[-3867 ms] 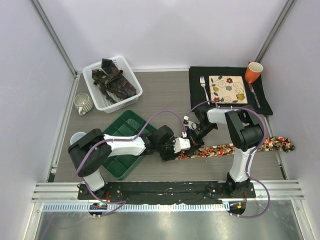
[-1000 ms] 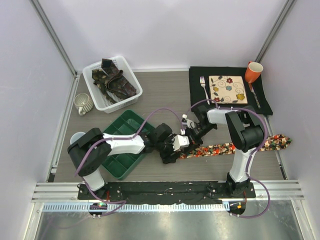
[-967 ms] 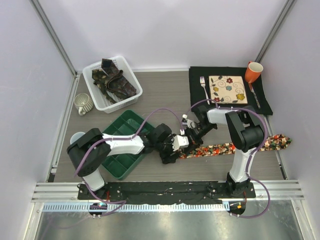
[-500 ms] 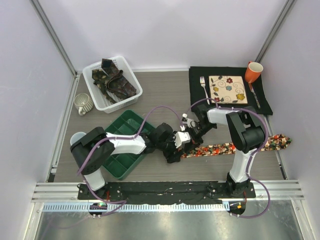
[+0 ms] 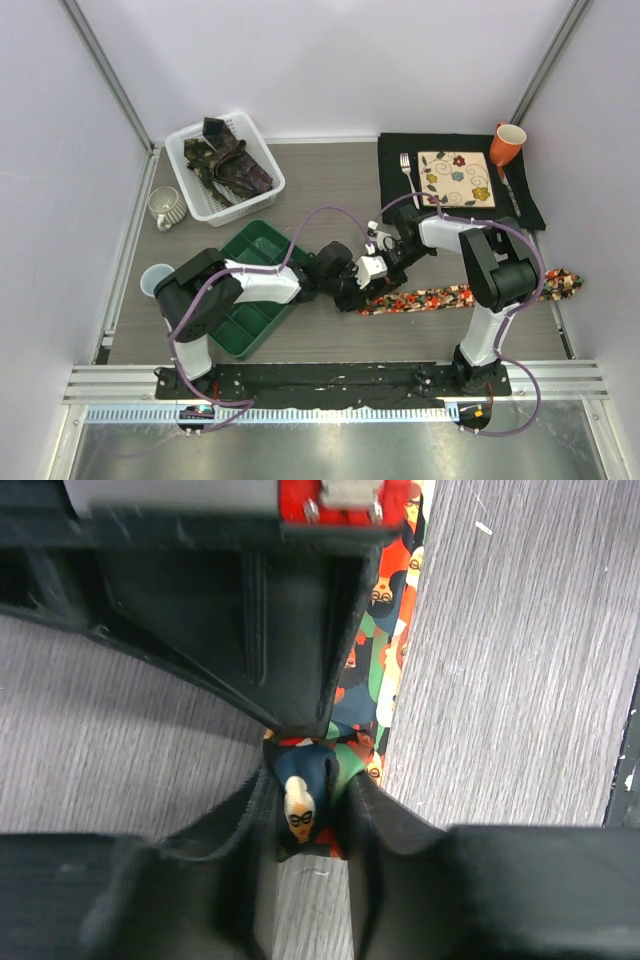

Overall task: Roll the ties
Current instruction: Roll the tie at the center of the board.

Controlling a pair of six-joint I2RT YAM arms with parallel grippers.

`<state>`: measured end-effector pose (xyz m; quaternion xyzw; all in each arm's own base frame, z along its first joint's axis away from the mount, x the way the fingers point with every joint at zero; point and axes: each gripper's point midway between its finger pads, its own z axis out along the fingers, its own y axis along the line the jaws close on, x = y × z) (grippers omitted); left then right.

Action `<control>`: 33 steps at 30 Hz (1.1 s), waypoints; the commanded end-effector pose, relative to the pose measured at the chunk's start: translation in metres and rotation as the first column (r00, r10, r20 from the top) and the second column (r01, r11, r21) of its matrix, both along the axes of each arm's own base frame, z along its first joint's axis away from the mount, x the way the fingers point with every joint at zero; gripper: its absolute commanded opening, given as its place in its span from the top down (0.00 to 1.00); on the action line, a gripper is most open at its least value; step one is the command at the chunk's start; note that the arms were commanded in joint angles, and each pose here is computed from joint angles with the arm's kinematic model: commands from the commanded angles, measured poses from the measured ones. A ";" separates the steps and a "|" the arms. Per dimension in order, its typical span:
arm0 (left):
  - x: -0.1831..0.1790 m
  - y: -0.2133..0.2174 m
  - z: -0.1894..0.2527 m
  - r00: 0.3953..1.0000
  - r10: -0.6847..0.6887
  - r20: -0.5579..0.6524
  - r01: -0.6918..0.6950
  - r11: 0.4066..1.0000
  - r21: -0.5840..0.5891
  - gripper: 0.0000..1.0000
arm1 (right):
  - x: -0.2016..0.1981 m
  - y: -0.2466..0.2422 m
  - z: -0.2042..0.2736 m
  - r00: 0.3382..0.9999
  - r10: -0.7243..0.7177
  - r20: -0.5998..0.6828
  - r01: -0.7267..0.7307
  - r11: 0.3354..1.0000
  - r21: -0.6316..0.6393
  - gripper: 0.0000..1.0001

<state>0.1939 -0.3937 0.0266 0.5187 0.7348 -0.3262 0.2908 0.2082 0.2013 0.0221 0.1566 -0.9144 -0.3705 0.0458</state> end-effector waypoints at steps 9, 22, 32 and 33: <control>-0.006 0.025 -0.018 0.998 0.008 0.056 -0.013 0.997 0.080 0.80 | -0.005 0.013 0.038 0.987 -0.091 -0.131 0.110 0.982 0.153 0.54; -0.009 0.024 -0.017 0.996 -0.029 0.090 0.021 0.996 0.089 0.78 | -0.013 0.010 0.010 0.980 -0.083 -0.180 0.101 0.991 0.089 0.65; -0.011 0.029 -0.015 0.994 -0.040 0.106 0.029 0.995 0.099 0.65 | -0.019 -0.006 -0.011 0.986 -0.050 -0.156 0.047 0.999 -0.022 0.99; -0.012 0.029 -0.013 0.993 -0.043 0.106 0.034 0.995 0.091 0.64 | -0.018 -0.008 -0.012 0.986 -0.056 -0.154 0.052 0.998 -0.031 0.99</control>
